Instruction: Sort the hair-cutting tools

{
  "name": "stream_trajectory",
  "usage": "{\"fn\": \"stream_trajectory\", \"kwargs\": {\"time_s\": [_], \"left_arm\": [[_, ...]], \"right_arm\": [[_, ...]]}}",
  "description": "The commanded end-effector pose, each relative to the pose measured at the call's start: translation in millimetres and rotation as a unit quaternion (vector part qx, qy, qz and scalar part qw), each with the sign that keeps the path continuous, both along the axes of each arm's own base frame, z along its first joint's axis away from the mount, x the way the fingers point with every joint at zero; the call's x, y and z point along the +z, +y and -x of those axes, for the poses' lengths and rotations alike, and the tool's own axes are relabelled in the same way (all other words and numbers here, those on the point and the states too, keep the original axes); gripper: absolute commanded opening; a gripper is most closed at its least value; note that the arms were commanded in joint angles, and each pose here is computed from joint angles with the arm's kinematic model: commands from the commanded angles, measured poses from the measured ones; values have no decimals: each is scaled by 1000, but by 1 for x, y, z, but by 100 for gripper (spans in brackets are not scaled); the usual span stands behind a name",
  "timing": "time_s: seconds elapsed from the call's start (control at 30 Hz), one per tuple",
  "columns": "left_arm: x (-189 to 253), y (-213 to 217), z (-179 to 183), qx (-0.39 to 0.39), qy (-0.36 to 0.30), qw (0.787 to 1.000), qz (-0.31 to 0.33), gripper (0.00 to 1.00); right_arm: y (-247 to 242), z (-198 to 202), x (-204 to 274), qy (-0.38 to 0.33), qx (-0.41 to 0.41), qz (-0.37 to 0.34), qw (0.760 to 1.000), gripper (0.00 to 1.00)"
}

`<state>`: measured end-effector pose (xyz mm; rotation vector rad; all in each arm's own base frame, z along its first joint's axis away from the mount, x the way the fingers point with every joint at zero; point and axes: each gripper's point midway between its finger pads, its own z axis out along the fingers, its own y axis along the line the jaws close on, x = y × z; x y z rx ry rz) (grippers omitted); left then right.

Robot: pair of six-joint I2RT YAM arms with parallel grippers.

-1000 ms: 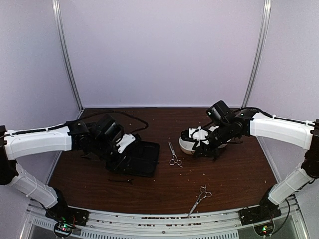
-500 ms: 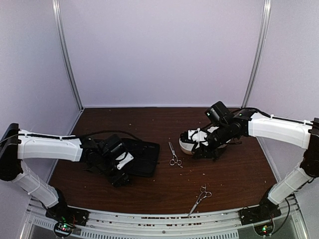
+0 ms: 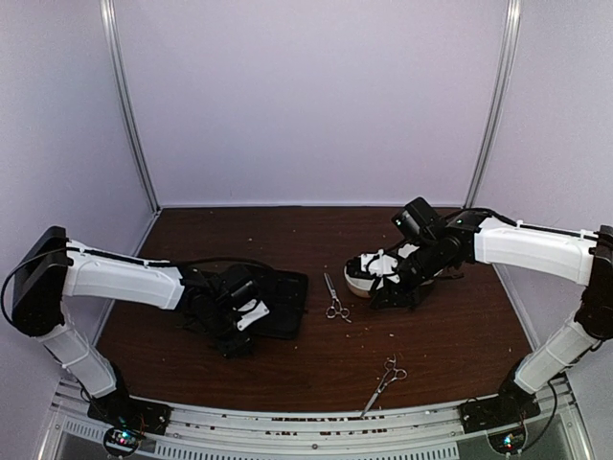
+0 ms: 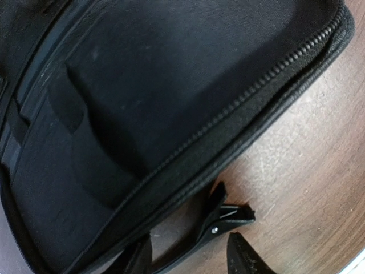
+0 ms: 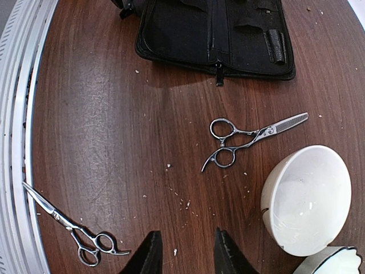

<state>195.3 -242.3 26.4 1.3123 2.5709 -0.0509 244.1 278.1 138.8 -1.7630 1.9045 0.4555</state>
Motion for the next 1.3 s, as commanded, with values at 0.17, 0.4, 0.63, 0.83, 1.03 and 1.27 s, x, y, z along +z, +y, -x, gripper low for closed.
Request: {"fn": "stream_trajectory", "kwargs": {"time_s": [0.17,0.4,0.63,0.83,1.03,1.27], "left_arm": [[-2,-11,4,-22,8,1000,7,39],[-8,-12,19,-14,30,999,11,22],[-9,-6,28,-1,40,999,8,11],[5,-16,31,11,38,998,53,5],[65,-22,20,33,-4,994,103,0],[134,29,-28,174,-143,969,105,0]], "right_arm": [[-1,0,1,-5,1,5,1000,33],[0,0,-1,0,3,5,1000,33],[3,2,-2,12,5,0,1000,32],[16,-10,7,-12,-29,-13,999,30],[36,-5,18,-10,-23,-37,999,30],[88,12,10,-40,39,1,998,37]]}}
